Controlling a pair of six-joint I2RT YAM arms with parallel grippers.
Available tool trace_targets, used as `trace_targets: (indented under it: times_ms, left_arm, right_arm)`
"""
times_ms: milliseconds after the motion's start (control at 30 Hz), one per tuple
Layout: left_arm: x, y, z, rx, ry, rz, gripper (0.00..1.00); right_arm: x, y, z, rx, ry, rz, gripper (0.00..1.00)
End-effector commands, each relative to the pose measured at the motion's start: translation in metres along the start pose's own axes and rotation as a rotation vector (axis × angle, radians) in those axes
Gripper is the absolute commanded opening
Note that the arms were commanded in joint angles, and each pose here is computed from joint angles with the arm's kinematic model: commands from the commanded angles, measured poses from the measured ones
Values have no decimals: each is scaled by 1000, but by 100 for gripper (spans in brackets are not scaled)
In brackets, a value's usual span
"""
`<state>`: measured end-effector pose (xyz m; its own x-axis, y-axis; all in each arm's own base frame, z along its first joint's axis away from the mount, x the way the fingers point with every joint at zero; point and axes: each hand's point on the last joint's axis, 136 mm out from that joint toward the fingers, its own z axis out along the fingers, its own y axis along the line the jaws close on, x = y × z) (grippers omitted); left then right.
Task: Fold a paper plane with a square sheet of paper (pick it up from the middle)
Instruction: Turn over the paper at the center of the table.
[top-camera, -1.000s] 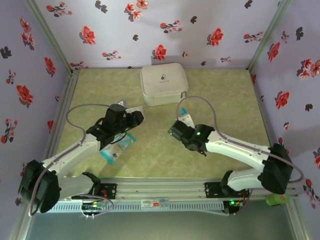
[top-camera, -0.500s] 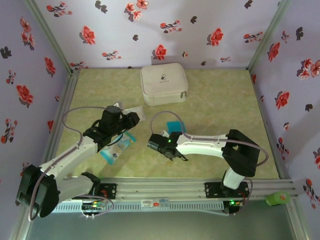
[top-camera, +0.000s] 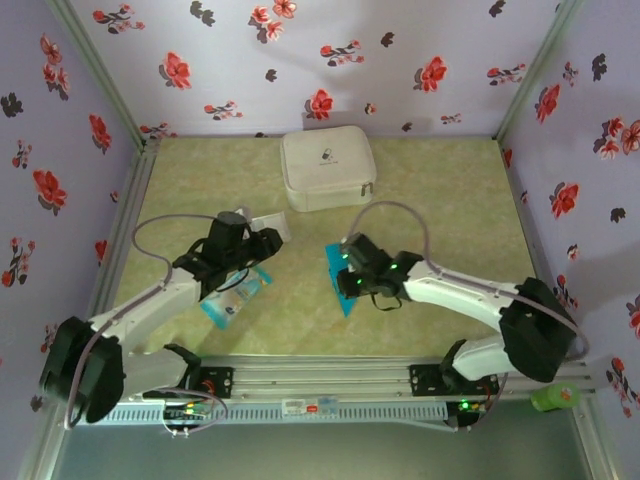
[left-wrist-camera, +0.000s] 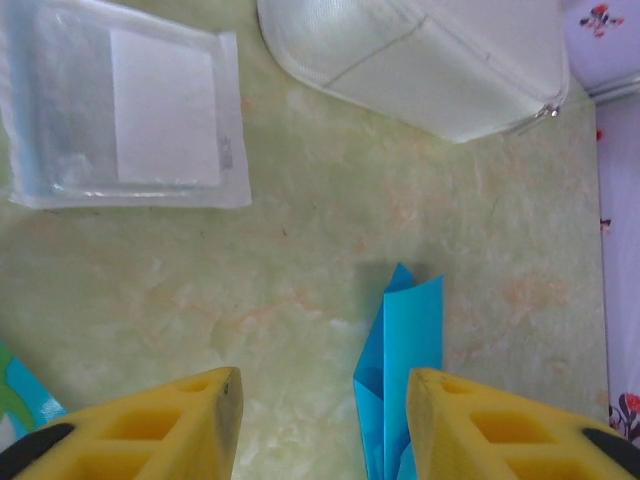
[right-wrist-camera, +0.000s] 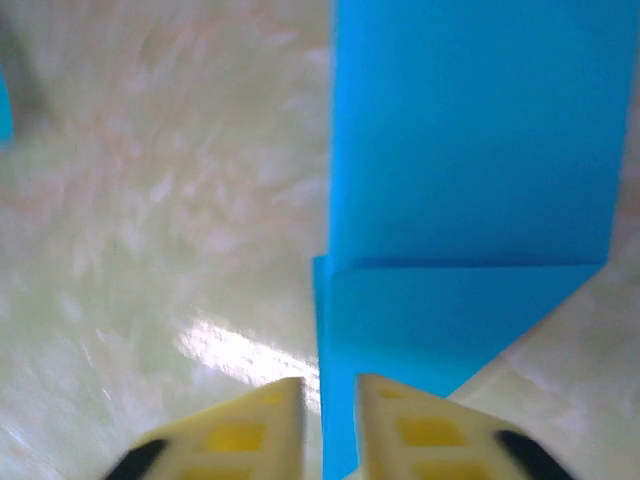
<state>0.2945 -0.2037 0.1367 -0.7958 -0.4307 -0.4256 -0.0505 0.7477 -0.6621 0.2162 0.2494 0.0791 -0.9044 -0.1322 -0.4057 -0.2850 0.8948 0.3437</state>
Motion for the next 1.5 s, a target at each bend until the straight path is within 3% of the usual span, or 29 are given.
trace_targets:
  times_ms: [0, 200, 400, 533, 767, 867, 1300, 1467]
  left_arm:
    - [4, -14, 9, 61, 62, -22, 45]
    - [16, -24, 23, 93, 134, -12, 41]
    - [28, -33, 34, 120, 202, -6, 40]
    - [38, -42, 43, 150, 253, 1, 33]
    - [58, -69, 64, 249, 345, 2, 25]
    - [67, -78, 76, 265, 390, -6, 16]
    - [108, -71, 124, 187, 528, 12, 14]
    - [118, -60, 137, 182, 556, -13, 14]
  right_arm:
    - [-10, 3, 5, -192, -13, 282, 11]
    - [-5, -2, 21, -262, 25, 377, 5]
    - [10, -14, 45, -204, 94, 415, 4]
    - [29, -26, 59, -155, 154, 442, 4]
    - [37, -32, 61, -132, 160, 489, 5]
    - [36, -30, 60, -131, 156, 497, 4]
    - [31, -27, 59, -121, 116, 552, 5]
    - [20, -9, 57, -260, 70, 587, 9]
